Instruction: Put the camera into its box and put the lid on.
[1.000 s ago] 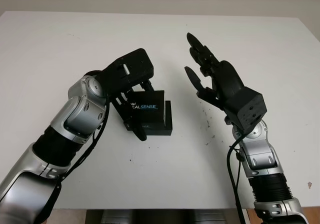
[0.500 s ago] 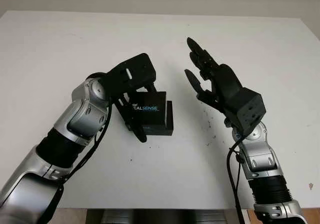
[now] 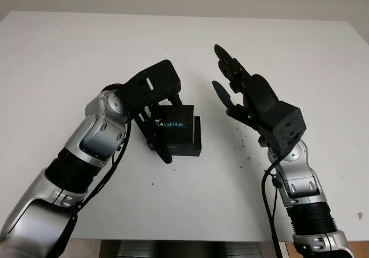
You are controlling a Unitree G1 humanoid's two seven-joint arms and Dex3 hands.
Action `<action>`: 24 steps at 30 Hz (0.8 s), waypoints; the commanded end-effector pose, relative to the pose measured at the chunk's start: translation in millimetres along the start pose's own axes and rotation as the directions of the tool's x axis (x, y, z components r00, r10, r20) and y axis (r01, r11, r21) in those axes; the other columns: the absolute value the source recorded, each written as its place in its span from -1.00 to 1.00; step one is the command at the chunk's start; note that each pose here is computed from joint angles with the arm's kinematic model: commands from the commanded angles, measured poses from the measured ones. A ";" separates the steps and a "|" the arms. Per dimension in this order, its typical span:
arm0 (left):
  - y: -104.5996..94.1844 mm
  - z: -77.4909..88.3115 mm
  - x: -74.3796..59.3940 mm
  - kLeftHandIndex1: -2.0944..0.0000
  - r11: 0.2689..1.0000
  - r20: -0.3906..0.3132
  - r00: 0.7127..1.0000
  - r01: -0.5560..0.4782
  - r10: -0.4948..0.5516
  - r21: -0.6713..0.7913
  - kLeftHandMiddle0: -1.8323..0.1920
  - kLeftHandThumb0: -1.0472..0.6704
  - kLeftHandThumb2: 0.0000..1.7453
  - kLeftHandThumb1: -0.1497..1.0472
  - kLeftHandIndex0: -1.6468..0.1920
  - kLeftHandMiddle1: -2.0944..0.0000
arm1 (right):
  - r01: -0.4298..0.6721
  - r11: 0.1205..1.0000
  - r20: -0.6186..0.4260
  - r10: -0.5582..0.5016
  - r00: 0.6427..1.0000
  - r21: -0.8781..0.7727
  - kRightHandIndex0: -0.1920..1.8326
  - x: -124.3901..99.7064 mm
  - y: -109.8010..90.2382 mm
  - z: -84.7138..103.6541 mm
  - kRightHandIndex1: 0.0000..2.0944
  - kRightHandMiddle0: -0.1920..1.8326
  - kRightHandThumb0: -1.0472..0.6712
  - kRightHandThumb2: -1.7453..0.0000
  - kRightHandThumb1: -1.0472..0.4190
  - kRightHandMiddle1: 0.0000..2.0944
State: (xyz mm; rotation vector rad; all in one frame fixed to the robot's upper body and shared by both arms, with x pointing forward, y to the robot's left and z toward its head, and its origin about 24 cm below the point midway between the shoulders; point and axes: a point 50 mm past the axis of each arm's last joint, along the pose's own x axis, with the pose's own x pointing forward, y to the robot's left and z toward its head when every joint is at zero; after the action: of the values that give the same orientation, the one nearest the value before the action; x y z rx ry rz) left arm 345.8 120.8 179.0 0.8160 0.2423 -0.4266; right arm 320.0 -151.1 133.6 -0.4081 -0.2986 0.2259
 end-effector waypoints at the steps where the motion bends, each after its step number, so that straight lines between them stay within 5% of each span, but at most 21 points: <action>1: -3.0 23.4 -2.8 -0.69 1.000 0.097 0.995 0.023 -0.021 -0.020 0.22 -0.12 -0.94 0.98 0.35 -0.83 | 0.007 1.000 0.033 -0.006 0.999 -0.024 -0.70 2.5 -1.4 7.5 -0.95 -0.70 -0.61 0.38 -1.00 -0.95; 12: -5.4 27.4 -3.0 -0.72 0.998 0.097 0.995 0.022 -0.016 -0.061 0.21 -0.15 -0.94 0.99 0.38 -0.85 | 0.006 1.000 0.048 -0.005 0.999 -0.029 -0.68 3.7 -0.5 5.9 -0.94 -0.68 -0.62 0.37 -1.00 -0.94; 16: -8.9 29.1 -2.9 -0.55 0.999 0.077 0.997 0.016 -0.013 -0.036 0.59 -0.22 -0.92 1.00 0.68 -0.71 | 0.010 1.000 0.048 -0.009 0.999 -0.018 -0.67 3.3 -0.8 5.3 -0.94 -0.68 -0.62 0.38 -1.00 -0.94; 17: -9.7 30.0 -3.8 -0.27 0.999 0.069 0.997 0.021 -0.020 -0.024 0.79 -0.26 -0.88 1.00 0.86 -0.14 | 0.011 1.000 0.047 -0.010 0.999 -0.013 -0.68 3.3 -0.6 5.3 -0.94 -0.68 -0.62 0.38 -1.00 -0.94; 20: -11.5 30.8 -5.8 0.50 0.999 0.076 0.996 0.035 -0.037 0.027 0.77 -0.36 -0.80 1.00 0.91 0.76 | 0.013 1.000 0.047 -0.013 0.999 -0.005 -0.68 3.1 0.1 5.6 -0.94 -0.67 -0.62 0.39 -1.00 -0.93; 24: -11.7 31.2 -7.4 0.83 0.995 0.088 0.995 0.035 -0.043 0.089 0.80 -0.44 -0.72 1.00 0.88 0.96 | 0.011 1.000 0.041 -0.011 0.999 -0.003 -0.68 2.8 0.1 5.0 -0.95 -0.68 -0.63 0.39 -1.00 -0.93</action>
State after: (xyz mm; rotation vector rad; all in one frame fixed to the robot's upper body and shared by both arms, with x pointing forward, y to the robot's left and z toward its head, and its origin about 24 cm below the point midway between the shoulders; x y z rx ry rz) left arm 339.5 113.8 178.9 0.8625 0.2595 -0.4447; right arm 321.0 -150.0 134.8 -0.4104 -0.3266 0.2244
